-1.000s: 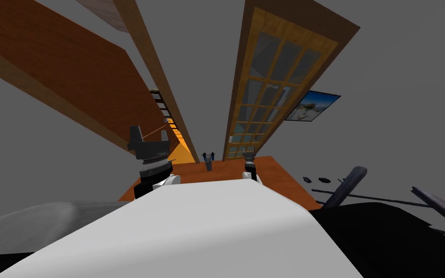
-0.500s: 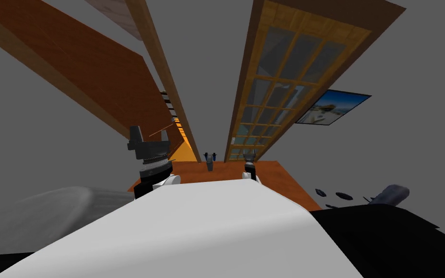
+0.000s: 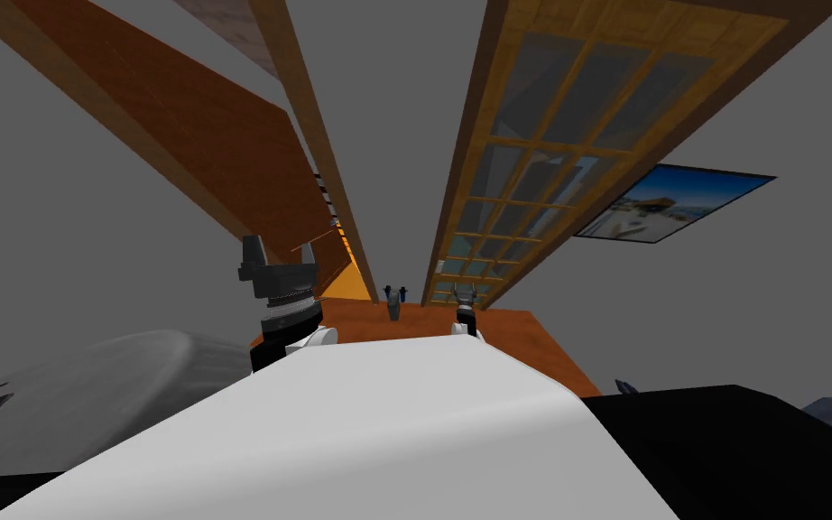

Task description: Pull the door open

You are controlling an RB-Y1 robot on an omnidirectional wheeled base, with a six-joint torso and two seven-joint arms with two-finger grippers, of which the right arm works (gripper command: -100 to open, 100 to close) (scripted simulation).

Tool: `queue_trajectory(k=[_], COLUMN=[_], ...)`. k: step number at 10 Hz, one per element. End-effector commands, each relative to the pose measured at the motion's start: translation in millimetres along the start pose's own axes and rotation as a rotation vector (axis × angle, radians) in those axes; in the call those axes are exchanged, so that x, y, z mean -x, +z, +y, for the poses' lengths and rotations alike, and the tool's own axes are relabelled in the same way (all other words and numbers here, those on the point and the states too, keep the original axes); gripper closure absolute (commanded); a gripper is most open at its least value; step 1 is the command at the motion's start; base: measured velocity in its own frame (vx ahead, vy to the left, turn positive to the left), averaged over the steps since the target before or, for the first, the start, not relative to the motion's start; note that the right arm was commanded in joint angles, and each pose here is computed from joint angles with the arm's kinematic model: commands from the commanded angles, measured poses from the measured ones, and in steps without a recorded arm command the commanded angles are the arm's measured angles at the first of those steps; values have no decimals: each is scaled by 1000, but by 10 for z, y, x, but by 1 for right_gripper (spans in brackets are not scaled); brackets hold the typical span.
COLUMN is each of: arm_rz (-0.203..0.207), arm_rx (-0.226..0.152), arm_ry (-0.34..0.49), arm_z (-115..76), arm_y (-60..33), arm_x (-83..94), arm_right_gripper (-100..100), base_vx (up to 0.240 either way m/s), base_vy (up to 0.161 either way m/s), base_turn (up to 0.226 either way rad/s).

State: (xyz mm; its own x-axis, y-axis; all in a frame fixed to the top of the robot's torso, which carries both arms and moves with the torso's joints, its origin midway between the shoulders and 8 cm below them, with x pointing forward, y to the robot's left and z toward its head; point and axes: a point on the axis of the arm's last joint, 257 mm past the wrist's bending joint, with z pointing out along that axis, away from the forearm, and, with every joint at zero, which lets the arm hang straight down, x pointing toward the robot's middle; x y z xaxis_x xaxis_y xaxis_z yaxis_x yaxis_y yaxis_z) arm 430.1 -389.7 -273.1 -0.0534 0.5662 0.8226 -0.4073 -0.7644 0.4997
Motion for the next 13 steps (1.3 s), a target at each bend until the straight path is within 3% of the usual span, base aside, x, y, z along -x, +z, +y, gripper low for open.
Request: queue_trajectory(k=[1,6,13], arm_rz=[-35,-92,-207], arm_rx=[1,8,36], arm_ry=[57,152,347], arm_z=[-28,-99,-275], arm_y=[-44,-103,-274], arm_x=[140,369,785], arm_right_gripper=[-100,-100,-100], base_vx=[44,26,26], base_vy=[-89,-58,-68], base_turn=[191,140,185])
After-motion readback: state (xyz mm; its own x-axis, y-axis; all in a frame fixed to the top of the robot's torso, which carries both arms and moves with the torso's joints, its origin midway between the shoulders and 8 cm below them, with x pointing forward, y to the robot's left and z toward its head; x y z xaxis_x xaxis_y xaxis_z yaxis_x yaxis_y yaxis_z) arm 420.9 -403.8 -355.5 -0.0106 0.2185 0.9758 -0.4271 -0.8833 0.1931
